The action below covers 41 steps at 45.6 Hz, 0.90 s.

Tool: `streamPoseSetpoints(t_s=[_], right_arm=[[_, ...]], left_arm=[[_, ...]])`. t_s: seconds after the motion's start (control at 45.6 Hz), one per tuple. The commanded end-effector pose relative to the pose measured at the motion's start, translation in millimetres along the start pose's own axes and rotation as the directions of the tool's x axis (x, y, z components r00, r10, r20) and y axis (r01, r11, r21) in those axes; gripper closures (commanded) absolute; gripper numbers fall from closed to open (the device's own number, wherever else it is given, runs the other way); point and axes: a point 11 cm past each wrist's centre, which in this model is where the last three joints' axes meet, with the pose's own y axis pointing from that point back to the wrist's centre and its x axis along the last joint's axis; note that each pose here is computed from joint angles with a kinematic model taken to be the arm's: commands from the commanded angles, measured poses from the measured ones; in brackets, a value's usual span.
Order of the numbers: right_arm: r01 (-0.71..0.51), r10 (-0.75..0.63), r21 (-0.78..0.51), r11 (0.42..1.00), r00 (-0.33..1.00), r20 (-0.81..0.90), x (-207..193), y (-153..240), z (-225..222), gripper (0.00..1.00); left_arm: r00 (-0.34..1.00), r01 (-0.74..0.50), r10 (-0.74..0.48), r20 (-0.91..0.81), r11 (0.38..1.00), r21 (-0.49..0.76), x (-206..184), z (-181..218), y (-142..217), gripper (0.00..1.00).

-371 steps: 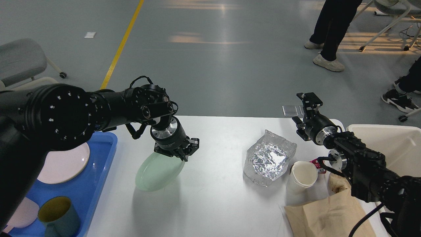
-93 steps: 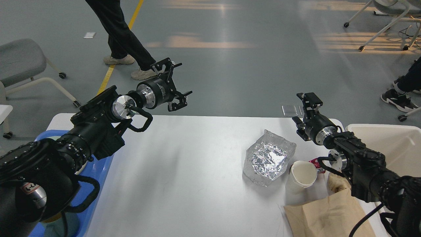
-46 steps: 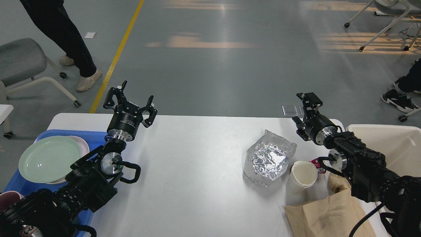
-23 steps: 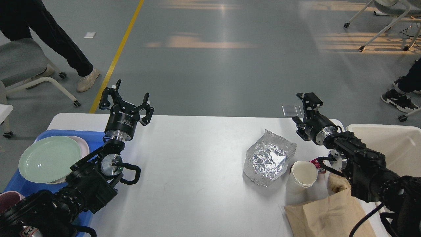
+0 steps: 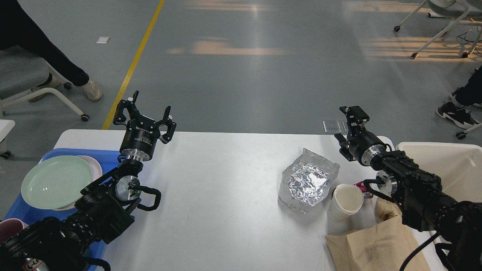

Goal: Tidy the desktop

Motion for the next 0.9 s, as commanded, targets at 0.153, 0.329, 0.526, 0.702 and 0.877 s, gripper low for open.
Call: streamPoseSetpoints(t_s=[0.153, 0.329, 0.526, 0.702, 0.877], right_arm=[[0.000, 0.000, 0.001, 1.000, 1.000, 0.000, 0, 0, 0, 0.00], [-0.023, 0.023, 0.004, 1.000, 1.000, 0.003, 2, -1, -1, 0.00], [-0.073, 0.062, 0.070, 0.995, 0.986, 0.152, 9, -5, -20, 0.00], [-0.229, 0.172, 0.150, 0.962, 0.932, 0.320, 62, 7, -49, 0.00], [-0.273, 0.208, 0.167, 0.947, 0.922, 0.327, 86, 15, -58, 0.00]], left_arm=[[1.000, -0.002, 0.002, 0.000, 1.000, 0.001, 1, 0, 0, 0.04], [1.000, 0.000, 0.000, -0.001, 1.000, 0.000, 0, 0, 0, 0.04], [1.000, -0.002, 0.002, 0.000, 1.000, 0.001, 1, 0, 0, 0.04], [1.000, 0.000, 0.000, -0.001, 1.000, 0.001, 0, 0, 0, 0.04], [1.000, 0.000, 0.000, -0.001, 1.000, 0.000, 0, 0, 0, 0.04]])
